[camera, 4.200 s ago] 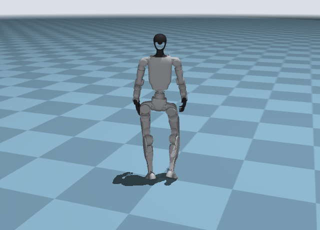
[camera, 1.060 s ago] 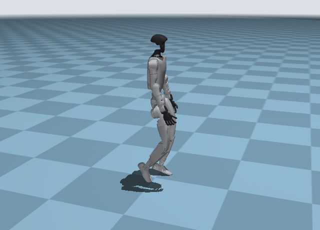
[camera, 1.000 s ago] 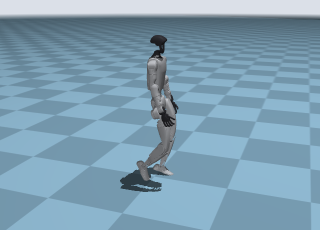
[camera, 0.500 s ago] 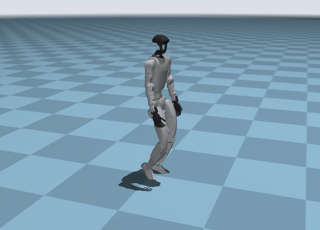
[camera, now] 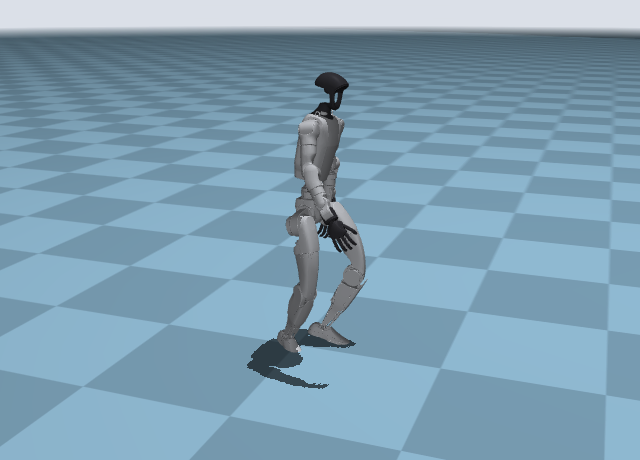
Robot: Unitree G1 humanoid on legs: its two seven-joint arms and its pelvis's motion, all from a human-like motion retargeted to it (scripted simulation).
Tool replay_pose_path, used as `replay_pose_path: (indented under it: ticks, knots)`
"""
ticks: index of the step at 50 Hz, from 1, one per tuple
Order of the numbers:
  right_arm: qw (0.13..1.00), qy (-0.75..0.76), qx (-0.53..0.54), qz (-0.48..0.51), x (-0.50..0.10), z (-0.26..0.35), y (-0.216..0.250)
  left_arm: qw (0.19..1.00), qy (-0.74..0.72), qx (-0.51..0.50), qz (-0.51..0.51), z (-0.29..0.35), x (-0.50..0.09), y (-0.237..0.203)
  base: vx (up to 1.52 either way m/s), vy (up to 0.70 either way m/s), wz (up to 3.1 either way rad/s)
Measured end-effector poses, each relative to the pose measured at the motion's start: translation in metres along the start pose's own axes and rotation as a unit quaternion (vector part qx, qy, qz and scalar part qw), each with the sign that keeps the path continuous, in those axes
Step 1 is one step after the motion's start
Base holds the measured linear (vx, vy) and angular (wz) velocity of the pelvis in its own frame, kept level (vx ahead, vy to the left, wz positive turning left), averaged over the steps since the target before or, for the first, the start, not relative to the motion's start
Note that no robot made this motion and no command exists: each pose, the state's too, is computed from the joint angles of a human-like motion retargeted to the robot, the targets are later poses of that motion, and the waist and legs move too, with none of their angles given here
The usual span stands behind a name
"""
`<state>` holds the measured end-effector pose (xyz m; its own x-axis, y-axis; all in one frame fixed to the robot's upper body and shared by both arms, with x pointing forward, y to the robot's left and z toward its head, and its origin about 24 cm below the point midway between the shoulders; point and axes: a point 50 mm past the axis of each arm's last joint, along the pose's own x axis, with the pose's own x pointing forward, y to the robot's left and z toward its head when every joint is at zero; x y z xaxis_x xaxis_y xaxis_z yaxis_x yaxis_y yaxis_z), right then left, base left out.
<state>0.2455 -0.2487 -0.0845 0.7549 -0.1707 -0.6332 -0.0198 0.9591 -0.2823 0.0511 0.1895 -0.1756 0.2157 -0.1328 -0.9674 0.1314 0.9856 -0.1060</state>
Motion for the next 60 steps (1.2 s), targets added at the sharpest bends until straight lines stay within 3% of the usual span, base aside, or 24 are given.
replay_pose_path:
  ticks: [11,25,35,40,53,60]
  knots:
    - [0.999,0.021,-0.047,-0.007,-0.010,-0.026,-0.006,1.000,0.001,0.015,-0.001,-0.009,-0.002,0.002,0.11,0.11,-0.09]
    - [0.982,0.181,-0.052,0.022,-0.044,-0.115,-0.001,0.974,-0.176,0.082,0.119,0.106,-0.024,0.061,0.07,0.06,0.03]
    - [0.975,0.220,-0.021,0.002,-0.060,-0.140,0.006,0.947,-0.269,0.088,0.156,0.155,-0.039,0.063,0.03,-0.05,-0.04]
    - [0.980,0.196,-0.017,-0.015,-0.054,-0.130,0.005,0.960,-0.240,0.074,0.127,0.139,-0.027,0.047,0.04,-0.12,-0.09]
    - [0.995,0.063,-0.067,-0.023,-0.015,-0.048,0.005,0.999,-0.009,0.045,0.007,0.017,0.002,0.003,0.02,-0.03,-0.04]
    - [0.994,0.070,-0.076,-0.020,-0.019,-0.056,0.006,1.000,0.007,0.009,0.002,-0.002,0.000,-0.002,0.07,0.10,0.14]
